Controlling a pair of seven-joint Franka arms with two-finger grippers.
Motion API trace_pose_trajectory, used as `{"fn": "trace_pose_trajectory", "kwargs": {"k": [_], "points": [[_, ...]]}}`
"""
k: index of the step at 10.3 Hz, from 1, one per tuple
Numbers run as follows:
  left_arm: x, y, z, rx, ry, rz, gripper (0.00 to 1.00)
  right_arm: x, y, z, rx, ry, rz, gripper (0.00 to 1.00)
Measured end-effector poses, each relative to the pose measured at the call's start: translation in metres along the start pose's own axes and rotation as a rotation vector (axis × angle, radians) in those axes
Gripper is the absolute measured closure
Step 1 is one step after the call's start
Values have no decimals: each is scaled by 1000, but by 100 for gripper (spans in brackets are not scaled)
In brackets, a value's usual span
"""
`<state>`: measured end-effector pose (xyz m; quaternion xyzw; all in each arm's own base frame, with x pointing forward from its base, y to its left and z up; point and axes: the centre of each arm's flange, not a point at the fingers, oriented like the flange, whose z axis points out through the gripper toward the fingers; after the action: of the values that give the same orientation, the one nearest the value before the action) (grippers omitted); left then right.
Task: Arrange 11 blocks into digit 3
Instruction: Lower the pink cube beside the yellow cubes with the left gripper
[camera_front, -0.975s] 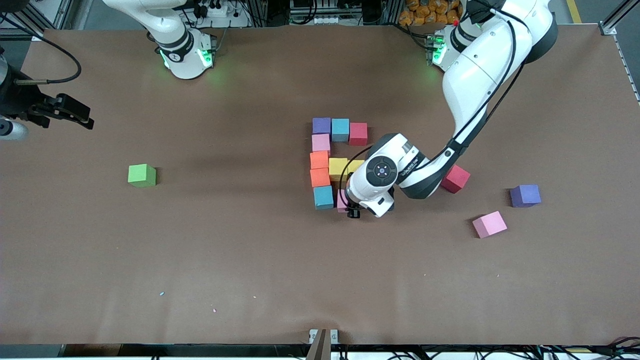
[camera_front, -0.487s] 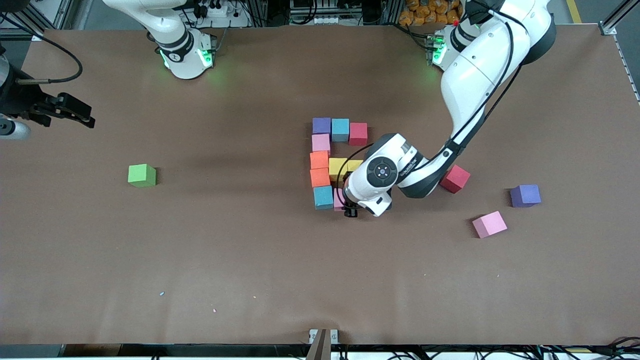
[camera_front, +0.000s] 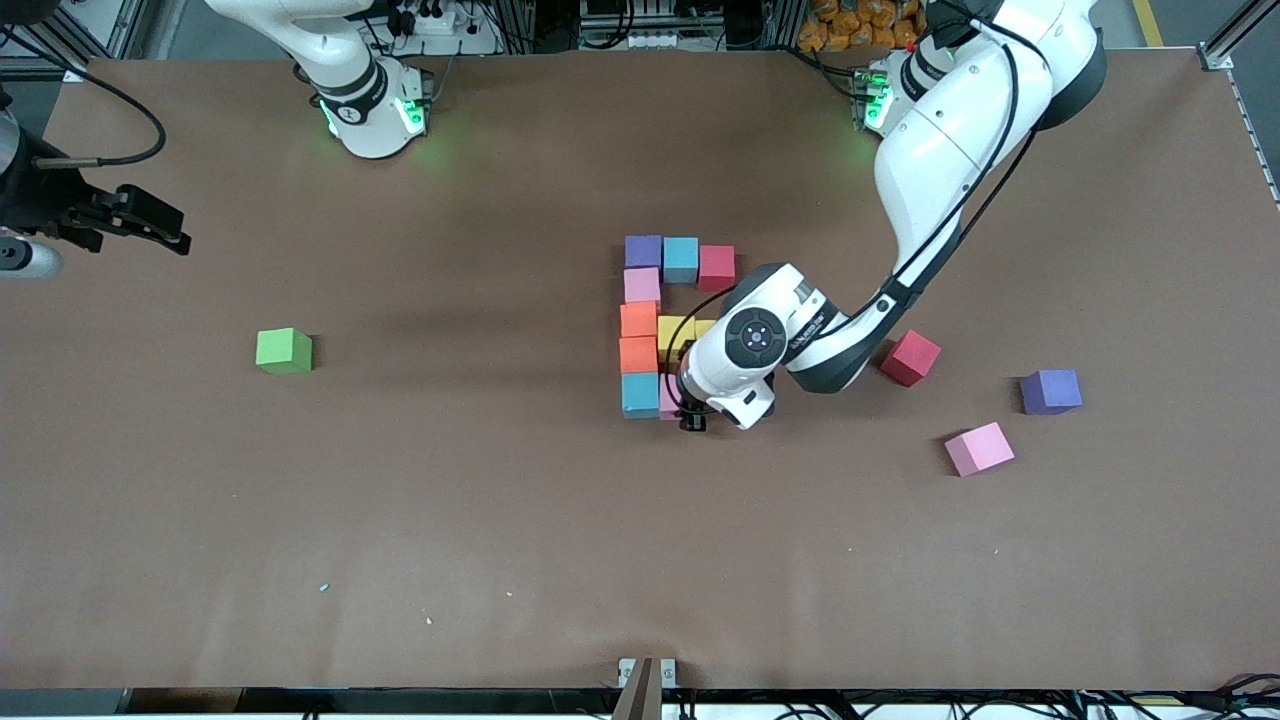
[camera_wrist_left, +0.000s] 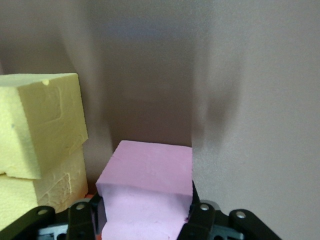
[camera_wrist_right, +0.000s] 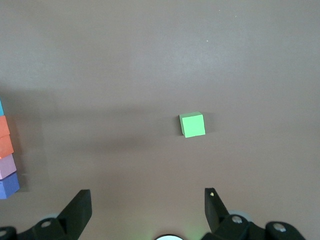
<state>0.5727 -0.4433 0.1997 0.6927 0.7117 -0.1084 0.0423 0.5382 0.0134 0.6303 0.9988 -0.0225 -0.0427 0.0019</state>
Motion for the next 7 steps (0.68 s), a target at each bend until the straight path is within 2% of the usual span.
{"fn": "trace_pose_trajectory", "kwargs": {"k": [6,7], "points": [[0,0,0,0,-1,-1,39,0,0,0,0,-2,0,0],[0,0,1,1,-1,2,29,0,0,0,0,-2,0,0]]}}
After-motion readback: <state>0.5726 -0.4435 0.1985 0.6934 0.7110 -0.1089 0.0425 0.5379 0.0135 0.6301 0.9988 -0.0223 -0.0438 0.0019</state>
